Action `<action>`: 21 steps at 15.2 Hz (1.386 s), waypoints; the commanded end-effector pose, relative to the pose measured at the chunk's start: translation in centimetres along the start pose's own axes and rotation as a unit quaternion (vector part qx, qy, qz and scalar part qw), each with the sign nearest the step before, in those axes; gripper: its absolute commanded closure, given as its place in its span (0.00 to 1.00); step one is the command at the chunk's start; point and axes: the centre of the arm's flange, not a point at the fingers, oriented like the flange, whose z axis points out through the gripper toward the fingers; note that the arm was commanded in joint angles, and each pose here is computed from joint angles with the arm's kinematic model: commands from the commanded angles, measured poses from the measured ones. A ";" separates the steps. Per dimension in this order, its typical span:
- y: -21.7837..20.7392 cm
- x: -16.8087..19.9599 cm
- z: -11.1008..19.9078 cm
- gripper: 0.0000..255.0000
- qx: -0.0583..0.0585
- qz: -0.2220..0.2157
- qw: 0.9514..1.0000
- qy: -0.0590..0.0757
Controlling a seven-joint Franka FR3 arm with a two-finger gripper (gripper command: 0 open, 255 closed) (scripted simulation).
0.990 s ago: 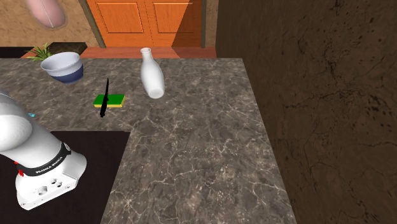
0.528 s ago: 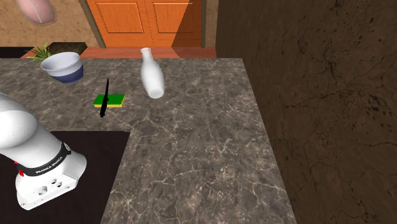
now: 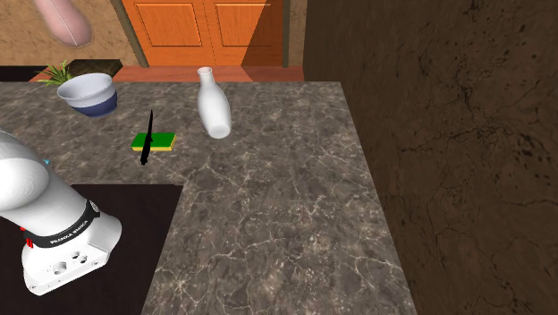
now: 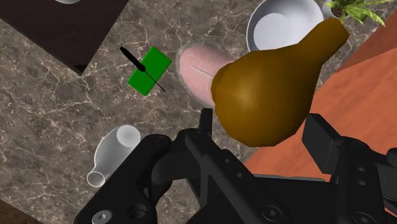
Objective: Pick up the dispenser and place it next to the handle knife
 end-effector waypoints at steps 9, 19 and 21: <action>0.4 0.4 5.3 1.00 0.001 0.000 1.000 0.000; 0.7 0.9 10.5 1.00 0.001 0.000 1.000 0.000; 0.8 0.9 11.6 1.00 0.001 0.000 1.000 0.000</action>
